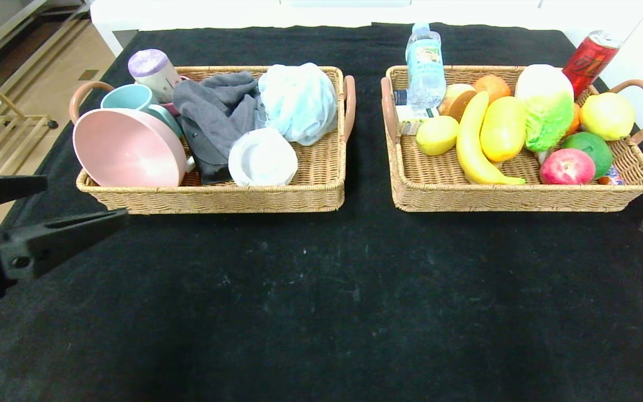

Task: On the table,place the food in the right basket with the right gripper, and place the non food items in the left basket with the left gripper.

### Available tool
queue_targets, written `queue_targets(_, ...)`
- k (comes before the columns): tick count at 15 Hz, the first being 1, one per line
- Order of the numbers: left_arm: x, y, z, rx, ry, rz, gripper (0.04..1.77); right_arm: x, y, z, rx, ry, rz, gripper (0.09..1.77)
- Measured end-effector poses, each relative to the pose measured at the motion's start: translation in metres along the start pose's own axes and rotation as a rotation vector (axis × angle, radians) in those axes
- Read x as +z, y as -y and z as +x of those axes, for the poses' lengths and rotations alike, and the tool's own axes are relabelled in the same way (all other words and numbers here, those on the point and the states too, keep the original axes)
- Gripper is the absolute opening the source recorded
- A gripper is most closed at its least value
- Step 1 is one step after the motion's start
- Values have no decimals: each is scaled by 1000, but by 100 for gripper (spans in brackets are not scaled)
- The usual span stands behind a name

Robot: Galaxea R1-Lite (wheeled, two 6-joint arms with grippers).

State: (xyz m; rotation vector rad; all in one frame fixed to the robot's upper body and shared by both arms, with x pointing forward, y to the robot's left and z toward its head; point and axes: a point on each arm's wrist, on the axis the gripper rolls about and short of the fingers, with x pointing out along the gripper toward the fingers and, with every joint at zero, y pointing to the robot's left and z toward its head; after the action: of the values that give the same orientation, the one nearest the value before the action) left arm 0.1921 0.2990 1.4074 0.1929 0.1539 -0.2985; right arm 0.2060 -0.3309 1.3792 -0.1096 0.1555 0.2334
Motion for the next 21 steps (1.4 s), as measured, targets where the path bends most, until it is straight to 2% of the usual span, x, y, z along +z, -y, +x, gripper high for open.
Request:
queue_targets(5,-45,2,-82,39,22,58,170,-29,-19,-70,-4,25,8,171)
queue_targets(8,-64,6,-115,133,73,65,170,-46,-29,-107,-10,61,26,171)
queue_targets(10,-70,11,-127,175,104,65,170,-53,-34,-126,-10,104,21,171)
queue_targets(12,-79,17,-137,189,122,66,170,-62,-39,-142,-7,122,17,171)
queue_targets(14,-95,24,-144,198,100,61,171,-75,-44,-157,-6,133,13,171)
queue_targets(18,-124,38,-154,238,131,102,171,-106,-53,-177,-25,187,-7,171)
queue_targets(19,-131,41,-157,246,148,111,171,-115,-54,-179,-41,204,-11,171)
queue_targets(20,-138,43,-158,253,166,117,171,-120,-54,-179,-87,226,-14,171)
queue_targets(21,-143,44,-159,263,198,125,171,-120,-53,-180,-130,284,-16,171)
